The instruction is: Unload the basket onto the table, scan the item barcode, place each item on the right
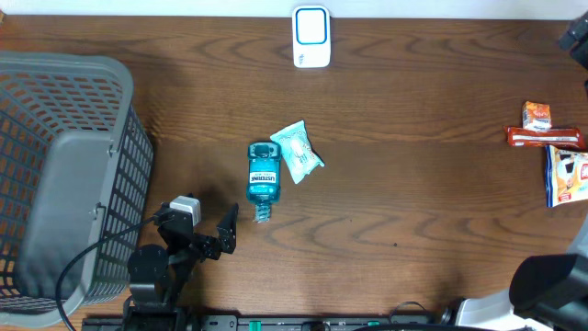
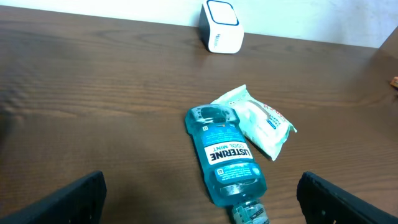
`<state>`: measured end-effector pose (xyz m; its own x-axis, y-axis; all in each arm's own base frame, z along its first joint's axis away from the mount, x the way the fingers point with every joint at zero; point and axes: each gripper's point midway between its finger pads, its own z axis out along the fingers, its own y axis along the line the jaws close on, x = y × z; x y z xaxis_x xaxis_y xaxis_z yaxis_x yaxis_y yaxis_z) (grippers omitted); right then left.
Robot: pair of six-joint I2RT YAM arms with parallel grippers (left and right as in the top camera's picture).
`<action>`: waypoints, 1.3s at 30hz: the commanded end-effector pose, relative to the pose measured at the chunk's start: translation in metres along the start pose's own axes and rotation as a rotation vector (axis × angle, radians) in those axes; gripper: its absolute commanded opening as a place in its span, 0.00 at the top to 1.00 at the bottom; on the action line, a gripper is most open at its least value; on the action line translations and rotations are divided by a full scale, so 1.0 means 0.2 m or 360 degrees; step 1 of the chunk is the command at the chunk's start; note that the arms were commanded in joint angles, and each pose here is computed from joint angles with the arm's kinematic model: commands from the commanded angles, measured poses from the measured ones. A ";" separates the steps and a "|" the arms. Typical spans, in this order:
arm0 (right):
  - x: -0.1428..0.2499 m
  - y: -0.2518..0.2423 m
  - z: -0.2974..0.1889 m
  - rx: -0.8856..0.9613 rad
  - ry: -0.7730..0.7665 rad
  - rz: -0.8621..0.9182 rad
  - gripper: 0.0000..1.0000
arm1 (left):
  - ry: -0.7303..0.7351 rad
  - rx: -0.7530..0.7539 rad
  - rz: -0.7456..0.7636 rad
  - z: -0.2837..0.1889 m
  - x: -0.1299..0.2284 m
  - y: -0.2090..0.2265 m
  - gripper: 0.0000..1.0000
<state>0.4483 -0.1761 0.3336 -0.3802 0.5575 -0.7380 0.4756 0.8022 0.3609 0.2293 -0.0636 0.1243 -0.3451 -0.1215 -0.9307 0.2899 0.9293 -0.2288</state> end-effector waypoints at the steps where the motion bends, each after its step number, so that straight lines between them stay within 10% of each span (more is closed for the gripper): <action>1: 0.02 0.29 -0.21 -0.0374 0.0030 0.0039 0.01 | 0.0064 0.0006 -0.0020 0.01 0.07 0.00 0.02; 17: 0.26 0.90 -0.84 -0.0934 0.0045 -0.0230 0.01 | 0.0064 0.0006 -0.0020 0.01 0.07 0.00 0.02; 34: 1.15 1.40 -0.62 -0.1052 0.0771 -0.0603 0.01 | 0.0064 0.0006 -0.0020 0.01 0.07 0.00 0.02; 39: 1.52 1.42 -0.44 -0.0947 0.1066 -0.0787 0.20 | 0.0064 0.0006 -0.0020 0.01 0.07 0.00 0.02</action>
<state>0.3970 0.2220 0.2940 -0.8460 0.0685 -0.5288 -0.2371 0.8400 0.4881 0.2293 -0.0636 0.1243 -0.3451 -0.1215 -0.9307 0.2899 0.9293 -0.2288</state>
